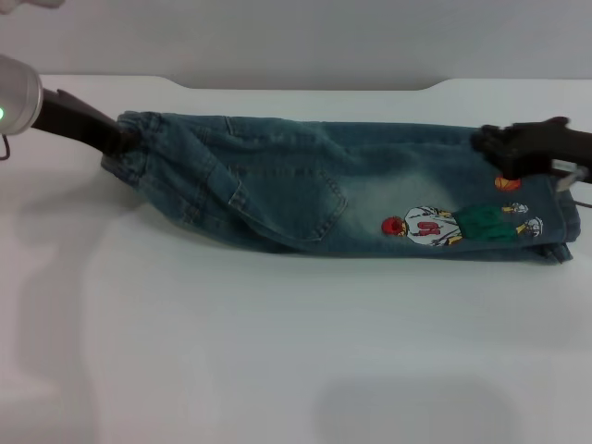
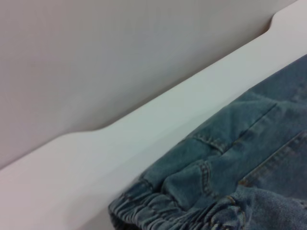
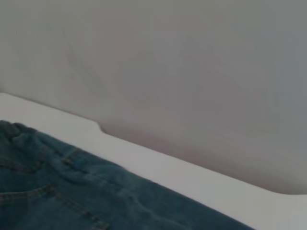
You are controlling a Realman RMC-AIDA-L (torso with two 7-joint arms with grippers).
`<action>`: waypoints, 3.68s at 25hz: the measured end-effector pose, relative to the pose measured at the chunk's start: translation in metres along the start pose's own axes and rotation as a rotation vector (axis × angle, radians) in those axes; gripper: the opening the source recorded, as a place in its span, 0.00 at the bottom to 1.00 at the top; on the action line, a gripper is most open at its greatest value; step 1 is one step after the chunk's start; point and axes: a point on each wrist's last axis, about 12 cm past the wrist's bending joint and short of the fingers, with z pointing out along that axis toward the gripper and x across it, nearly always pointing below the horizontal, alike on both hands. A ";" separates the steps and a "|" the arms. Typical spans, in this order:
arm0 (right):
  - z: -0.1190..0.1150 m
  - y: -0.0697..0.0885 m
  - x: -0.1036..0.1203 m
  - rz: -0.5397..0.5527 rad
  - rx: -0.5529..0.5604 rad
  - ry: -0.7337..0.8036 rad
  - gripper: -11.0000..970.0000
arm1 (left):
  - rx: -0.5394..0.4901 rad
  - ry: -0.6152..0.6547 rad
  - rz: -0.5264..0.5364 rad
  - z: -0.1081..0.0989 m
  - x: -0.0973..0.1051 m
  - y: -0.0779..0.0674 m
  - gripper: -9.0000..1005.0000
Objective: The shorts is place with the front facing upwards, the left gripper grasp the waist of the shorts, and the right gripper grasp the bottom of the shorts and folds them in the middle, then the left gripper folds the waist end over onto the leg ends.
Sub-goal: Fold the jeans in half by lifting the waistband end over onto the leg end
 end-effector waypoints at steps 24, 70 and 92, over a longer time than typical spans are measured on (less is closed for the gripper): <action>0.029 0.018 -0.007 -0.014 -0.095 0.042 0.14 | 0.042 -0.176 0.161 -0.028 -0.050 -0.032 0.06; 0.070 0.060 -0.025 -0.198 -0.163 0.066 0.14 | 0.158 -0.332 0.429 -0.051 -0.126 -0.102 0.08; 0.083 0.098 -0.039 -0.224 -0.346 0.057 0.14 | 0.166 -0.337 0.460 -0.051 -0.127 -0.110 0.09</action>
